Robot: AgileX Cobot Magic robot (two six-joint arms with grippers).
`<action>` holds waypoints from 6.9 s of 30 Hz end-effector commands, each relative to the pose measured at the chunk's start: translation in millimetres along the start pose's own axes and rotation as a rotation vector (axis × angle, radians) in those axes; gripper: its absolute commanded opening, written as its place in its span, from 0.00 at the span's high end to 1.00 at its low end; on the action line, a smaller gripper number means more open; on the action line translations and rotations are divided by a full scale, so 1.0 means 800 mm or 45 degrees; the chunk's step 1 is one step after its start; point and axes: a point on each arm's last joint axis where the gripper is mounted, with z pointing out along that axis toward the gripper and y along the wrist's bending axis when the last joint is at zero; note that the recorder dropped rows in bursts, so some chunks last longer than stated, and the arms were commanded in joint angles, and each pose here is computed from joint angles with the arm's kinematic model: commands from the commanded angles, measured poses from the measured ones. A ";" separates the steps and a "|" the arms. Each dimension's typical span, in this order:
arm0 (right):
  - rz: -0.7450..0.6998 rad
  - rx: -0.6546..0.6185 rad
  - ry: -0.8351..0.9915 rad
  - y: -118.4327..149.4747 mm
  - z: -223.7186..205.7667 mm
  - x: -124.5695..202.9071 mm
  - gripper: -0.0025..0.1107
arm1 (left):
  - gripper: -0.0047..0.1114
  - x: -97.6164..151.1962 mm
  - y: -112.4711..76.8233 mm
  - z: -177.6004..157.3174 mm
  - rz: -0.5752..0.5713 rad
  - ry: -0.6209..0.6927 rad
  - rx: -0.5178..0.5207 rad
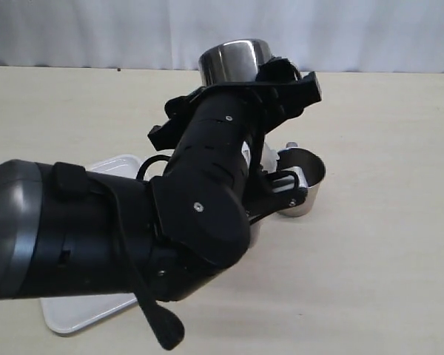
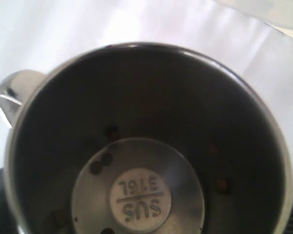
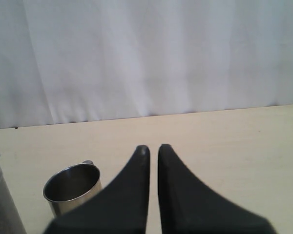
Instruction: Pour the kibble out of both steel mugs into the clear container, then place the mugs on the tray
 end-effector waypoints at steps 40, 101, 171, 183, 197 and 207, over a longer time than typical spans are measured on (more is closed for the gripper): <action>0.000 -0.004 0.003 0.000 0.000 0.001 0.94 | 0.96 0.064 0.001 -0.024 -0.885 0.247 0.172; 0.000 -0.004 0.003 0.000 0.000 0.001 0.94 | 0.05 0.031 -0.312 0.075 -3.031 -0.199 0.878; 0.000 -0.001 0.009 0.000 0.000 0.002 0.94 | 0.96 0.062 -0.354 -0.229 -3.303 0.267 -0.198; 0.000 -0.001 0.009 0.000 0.000 0.002 0.94 | 0.96 0.063 -0.354 -0.229 -3.294 0.265 -0.210; -0.030 -0.067 -0.114 0.006 -0.001 -0.009 0.94 | 0.96 0.062 -0.352 -0.229 -3.291 0.208 -0.203; -0.044 -0.280 -0.466 0.025 -0.010 -0.039 0.94 | 0.96 0.062 -0.351 -0.229 -3.290 0.207 -0.207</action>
